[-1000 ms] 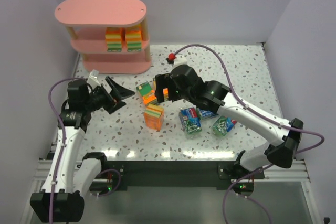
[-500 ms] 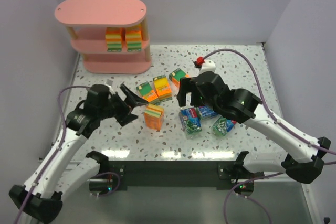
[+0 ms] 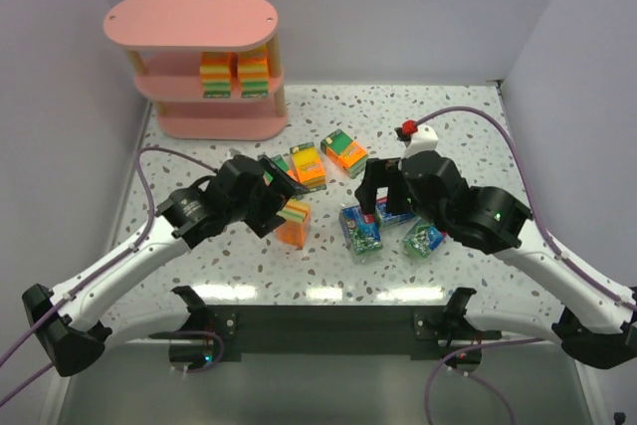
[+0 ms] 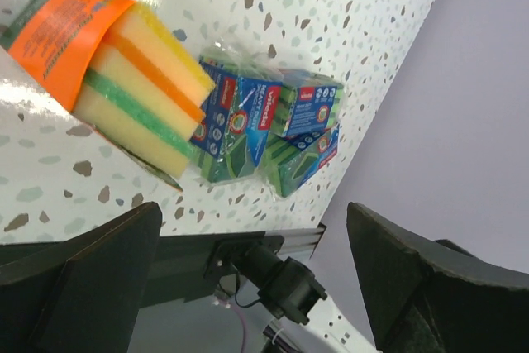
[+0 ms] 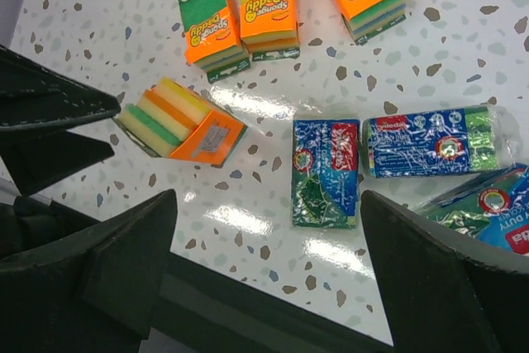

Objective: Place and organize the cleaning sponges onto the shelf

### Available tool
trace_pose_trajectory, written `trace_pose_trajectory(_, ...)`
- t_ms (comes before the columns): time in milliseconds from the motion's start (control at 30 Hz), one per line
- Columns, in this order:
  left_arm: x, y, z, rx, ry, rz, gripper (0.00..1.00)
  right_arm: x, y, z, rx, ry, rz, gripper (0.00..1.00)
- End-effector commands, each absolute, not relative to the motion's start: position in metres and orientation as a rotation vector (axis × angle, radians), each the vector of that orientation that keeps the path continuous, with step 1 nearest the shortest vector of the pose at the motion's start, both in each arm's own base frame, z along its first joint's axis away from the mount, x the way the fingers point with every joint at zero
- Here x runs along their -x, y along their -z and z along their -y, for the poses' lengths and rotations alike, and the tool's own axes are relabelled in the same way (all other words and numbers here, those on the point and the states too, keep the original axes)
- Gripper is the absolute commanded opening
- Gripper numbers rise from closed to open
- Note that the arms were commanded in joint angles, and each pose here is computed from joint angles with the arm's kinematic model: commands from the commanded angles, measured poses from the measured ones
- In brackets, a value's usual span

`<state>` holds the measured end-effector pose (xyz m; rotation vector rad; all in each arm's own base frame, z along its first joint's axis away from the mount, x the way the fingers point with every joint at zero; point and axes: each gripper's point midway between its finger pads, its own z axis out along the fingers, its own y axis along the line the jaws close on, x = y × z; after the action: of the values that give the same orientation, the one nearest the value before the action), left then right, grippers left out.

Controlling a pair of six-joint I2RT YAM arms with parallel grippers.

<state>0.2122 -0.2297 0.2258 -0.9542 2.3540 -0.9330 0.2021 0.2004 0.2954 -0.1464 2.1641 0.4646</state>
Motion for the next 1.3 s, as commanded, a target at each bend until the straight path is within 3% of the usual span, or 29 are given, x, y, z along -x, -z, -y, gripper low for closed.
trace_pose_trajectory(0, -0.209, -0.209, 0.23, 1.079, 0.848, -2.346, 1.0, -0.203, -0.296, -0.197, 0.153, -0.447, -2.161, 0.96)
trace_pose_trajectory(433, -0.186, -0.18, 0.21, 1.21, 0.778, -2.334, 0.87, -0.199, -0.294, -0.196, 0.164, -0.473, -2.155, 0.96)
trace_pose_trajectory(633, -0.185, -0.154, 0.206, 1.256, 0.757, -2.324, 0.66, -0.199, -0.293, -0.201, 0.184, -0.484, -2.158, 0.96)
trace_pose_trajectory(900, -0.2, -0.155, 0.206, 1.254, 0.781, -2.251, 0.52, -0.198, -0.293, -0.201, 0.185, -0.485, -2.159, 0.96)
trace_pose_trajectory(1267, -0.207, -0.143, 0.195, 1.276, 0.772, -2.234, 0.22, -0.195, -0.289, -0.193, 0.182, -0.469, -2.164, 0.95)
